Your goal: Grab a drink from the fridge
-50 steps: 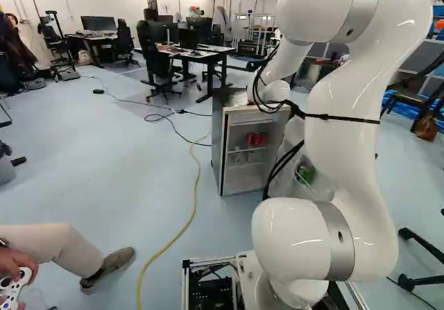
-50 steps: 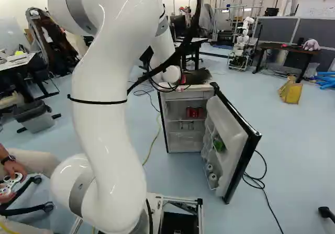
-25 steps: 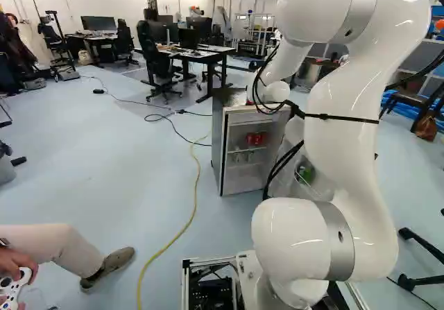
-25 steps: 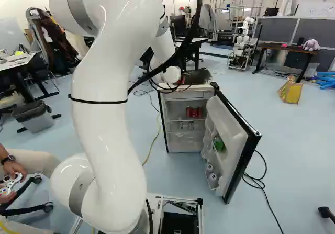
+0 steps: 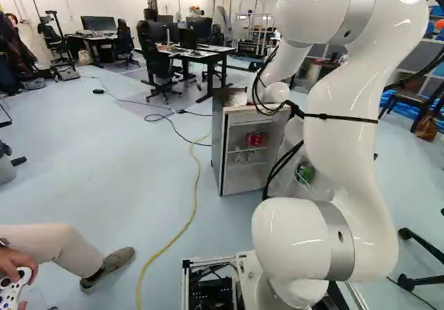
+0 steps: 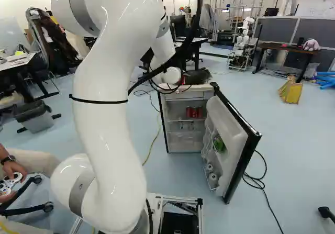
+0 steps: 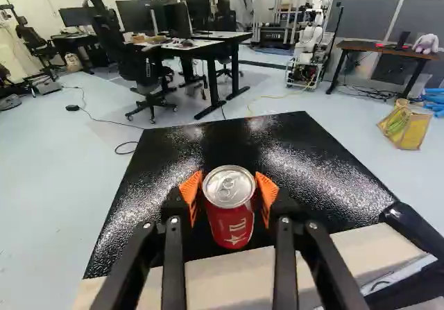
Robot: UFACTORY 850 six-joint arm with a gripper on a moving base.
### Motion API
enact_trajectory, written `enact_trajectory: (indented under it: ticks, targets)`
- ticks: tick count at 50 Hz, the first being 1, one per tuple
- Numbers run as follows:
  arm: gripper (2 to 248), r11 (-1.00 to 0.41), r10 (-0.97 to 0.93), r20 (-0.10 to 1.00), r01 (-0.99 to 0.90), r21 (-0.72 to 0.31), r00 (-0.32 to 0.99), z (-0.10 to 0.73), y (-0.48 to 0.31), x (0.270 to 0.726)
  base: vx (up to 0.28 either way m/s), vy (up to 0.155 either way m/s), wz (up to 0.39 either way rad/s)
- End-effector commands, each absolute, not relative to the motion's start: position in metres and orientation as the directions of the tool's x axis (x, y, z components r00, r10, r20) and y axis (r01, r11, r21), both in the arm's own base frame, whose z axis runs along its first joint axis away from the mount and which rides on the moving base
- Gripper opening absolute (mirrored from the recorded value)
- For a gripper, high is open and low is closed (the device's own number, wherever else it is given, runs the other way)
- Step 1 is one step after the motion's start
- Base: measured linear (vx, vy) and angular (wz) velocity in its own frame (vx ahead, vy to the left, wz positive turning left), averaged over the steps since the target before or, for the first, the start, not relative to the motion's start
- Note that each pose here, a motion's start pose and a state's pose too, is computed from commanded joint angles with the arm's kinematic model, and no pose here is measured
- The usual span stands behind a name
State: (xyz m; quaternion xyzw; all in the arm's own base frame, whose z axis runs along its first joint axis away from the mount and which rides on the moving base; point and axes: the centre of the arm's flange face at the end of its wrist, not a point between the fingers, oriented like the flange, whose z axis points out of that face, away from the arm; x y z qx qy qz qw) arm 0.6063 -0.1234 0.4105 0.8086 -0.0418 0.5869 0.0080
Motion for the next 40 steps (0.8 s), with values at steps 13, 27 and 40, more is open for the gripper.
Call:
enact_trajectory:
  ticks: [13,27,40]
  targets:
    - [189,-0.996,-0.058,0.950,-0.077,-0.036,0.308,0.411,-0.123,0.606,0.000,0.000,0.000]
    - [247,-0.996,-0.059,0.949,-0.078,-0.036,0.310,0.411,-0.123,0.602,0.000,0.000,0.000]
    - [247,-0.996,-0.062,0.945,-0.080,-0.038,0.322,0.414,-0.119,0.581,0.000,0.000,0.000]
